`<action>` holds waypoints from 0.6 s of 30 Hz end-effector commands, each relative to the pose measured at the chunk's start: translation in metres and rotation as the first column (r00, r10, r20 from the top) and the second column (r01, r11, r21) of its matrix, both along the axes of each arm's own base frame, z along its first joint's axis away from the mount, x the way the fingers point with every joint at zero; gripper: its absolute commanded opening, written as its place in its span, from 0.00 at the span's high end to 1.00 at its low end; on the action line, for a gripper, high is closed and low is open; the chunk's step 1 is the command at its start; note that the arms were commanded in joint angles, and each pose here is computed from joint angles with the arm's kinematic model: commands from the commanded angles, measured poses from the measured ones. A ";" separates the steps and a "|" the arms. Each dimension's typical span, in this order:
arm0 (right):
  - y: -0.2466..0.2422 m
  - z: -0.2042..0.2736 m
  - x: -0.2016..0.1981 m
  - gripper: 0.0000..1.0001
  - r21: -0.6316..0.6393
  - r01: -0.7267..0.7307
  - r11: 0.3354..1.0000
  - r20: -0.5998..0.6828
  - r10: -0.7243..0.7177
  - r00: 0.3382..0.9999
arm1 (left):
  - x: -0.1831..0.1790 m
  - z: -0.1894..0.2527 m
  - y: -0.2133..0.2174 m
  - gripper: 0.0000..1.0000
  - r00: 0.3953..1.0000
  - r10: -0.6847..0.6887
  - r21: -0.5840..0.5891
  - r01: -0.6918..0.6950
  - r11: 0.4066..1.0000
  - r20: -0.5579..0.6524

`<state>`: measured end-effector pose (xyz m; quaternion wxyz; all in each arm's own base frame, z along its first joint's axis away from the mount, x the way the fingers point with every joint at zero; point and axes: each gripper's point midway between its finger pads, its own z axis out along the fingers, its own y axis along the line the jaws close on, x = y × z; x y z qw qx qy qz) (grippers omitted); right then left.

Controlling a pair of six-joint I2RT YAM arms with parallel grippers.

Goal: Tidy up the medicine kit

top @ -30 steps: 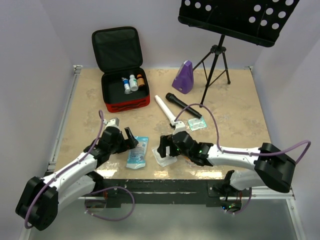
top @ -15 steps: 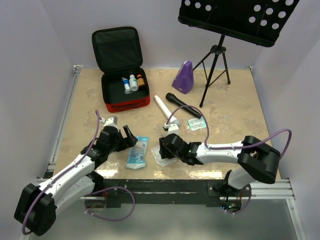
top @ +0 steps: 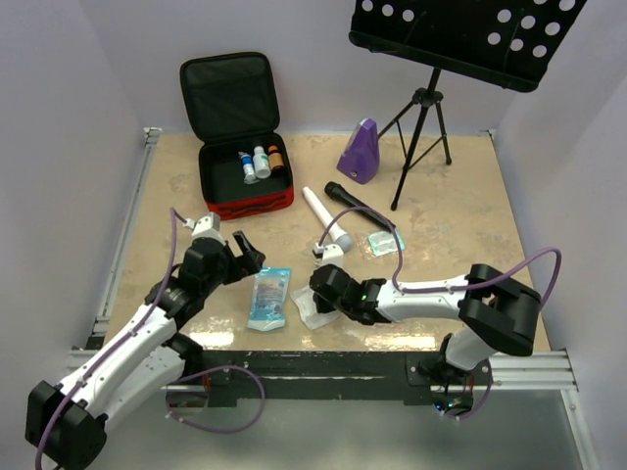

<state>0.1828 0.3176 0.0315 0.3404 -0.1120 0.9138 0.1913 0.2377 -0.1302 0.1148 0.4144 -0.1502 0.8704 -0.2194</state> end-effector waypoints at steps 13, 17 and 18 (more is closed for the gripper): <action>0.072 0.233 0.126 1.00 0.254 0.039 0.966 0.360 -0.132 0.924 | 0.023 0.196 0.074 0.00 0.862 0.285 0.030 -0.327 0.945 0.419; 0.097 0.231 0.190 1.00 0.301 0.038 0.953 0.368 -0.152 0.917 | 0.021 0.204 0.072 0.00 0.858 0.293 -0.007 -0.320 0.947 0.422; 0.107 0.228 0.204 1.00 0.294 0.034 0.955 0.381 -0.149 0.912 | 0.021 0.207 0.071 0.00 0.855 0.285 -0.012 -0.311 0.950 0.434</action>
